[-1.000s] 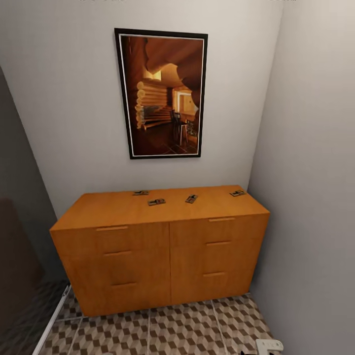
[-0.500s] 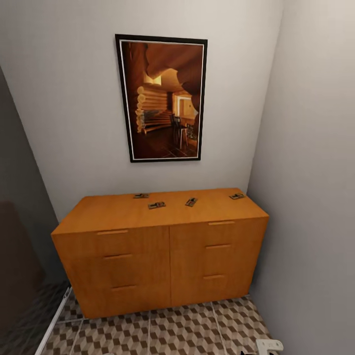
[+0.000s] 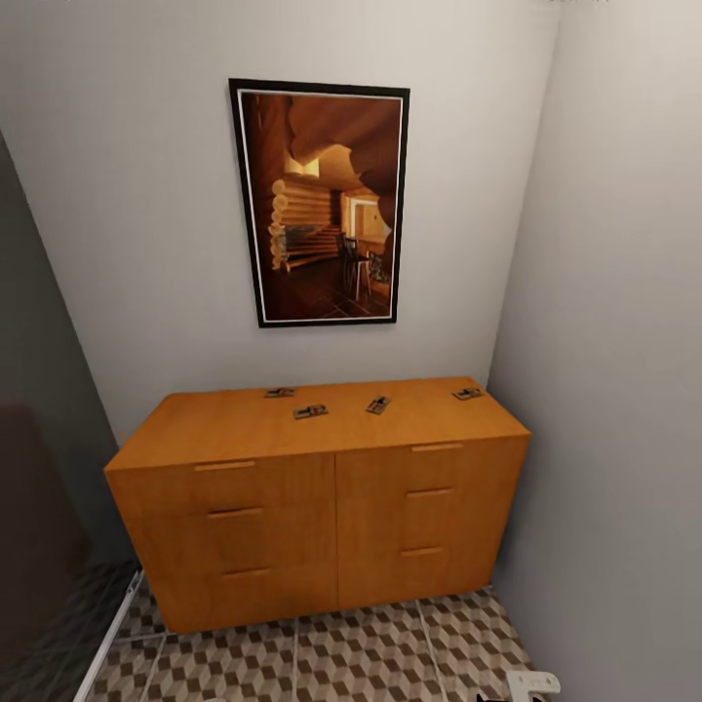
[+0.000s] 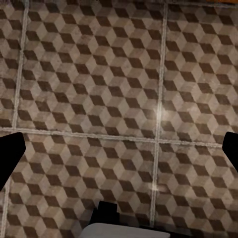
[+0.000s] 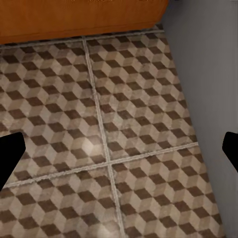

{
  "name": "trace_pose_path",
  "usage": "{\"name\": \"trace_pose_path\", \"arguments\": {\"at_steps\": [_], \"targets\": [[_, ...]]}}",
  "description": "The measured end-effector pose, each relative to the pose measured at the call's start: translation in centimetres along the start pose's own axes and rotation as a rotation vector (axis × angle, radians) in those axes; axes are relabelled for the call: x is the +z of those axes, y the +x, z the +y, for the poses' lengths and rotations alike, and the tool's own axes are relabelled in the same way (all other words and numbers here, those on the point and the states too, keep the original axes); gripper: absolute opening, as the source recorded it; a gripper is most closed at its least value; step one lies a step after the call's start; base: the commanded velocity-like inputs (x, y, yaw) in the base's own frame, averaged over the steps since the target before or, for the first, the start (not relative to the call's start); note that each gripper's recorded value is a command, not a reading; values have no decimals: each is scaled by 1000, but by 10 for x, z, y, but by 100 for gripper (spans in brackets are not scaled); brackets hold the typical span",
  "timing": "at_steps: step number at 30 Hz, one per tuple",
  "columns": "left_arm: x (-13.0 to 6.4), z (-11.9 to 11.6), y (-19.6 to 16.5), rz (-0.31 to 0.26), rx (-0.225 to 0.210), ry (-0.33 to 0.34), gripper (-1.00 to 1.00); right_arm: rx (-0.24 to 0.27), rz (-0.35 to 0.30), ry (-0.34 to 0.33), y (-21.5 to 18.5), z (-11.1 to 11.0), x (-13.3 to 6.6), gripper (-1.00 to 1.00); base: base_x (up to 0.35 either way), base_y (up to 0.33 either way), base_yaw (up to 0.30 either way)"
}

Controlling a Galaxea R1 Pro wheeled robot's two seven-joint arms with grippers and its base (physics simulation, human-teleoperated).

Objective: Take the four mousetraps from the cabinet in the bathroom and place them on the bathroom floor. Make sure all four end up on the same floor surface, and ensure that at least two of them are either under or directly next to the same bathroom sink.

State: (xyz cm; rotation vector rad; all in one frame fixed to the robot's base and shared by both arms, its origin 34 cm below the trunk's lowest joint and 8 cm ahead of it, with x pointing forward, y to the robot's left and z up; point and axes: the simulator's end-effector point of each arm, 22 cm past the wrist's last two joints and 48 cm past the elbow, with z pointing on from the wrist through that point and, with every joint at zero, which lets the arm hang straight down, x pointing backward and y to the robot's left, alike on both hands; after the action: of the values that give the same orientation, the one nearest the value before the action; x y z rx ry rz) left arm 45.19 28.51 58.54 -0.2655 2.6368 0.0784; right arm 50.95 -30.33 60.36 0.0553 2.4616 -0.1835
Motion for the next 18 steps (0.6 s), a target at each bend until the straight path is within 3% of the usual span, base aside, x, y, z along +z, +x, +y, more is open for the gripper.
{"name": "trace_pose_path", "arguments": {"at_steps": [18], "targets": [[-23, 1, -11, 1, 2, -2, 100, 1, 1, 1, -15, -3, -21, 100, 0, 0, 0]]}}
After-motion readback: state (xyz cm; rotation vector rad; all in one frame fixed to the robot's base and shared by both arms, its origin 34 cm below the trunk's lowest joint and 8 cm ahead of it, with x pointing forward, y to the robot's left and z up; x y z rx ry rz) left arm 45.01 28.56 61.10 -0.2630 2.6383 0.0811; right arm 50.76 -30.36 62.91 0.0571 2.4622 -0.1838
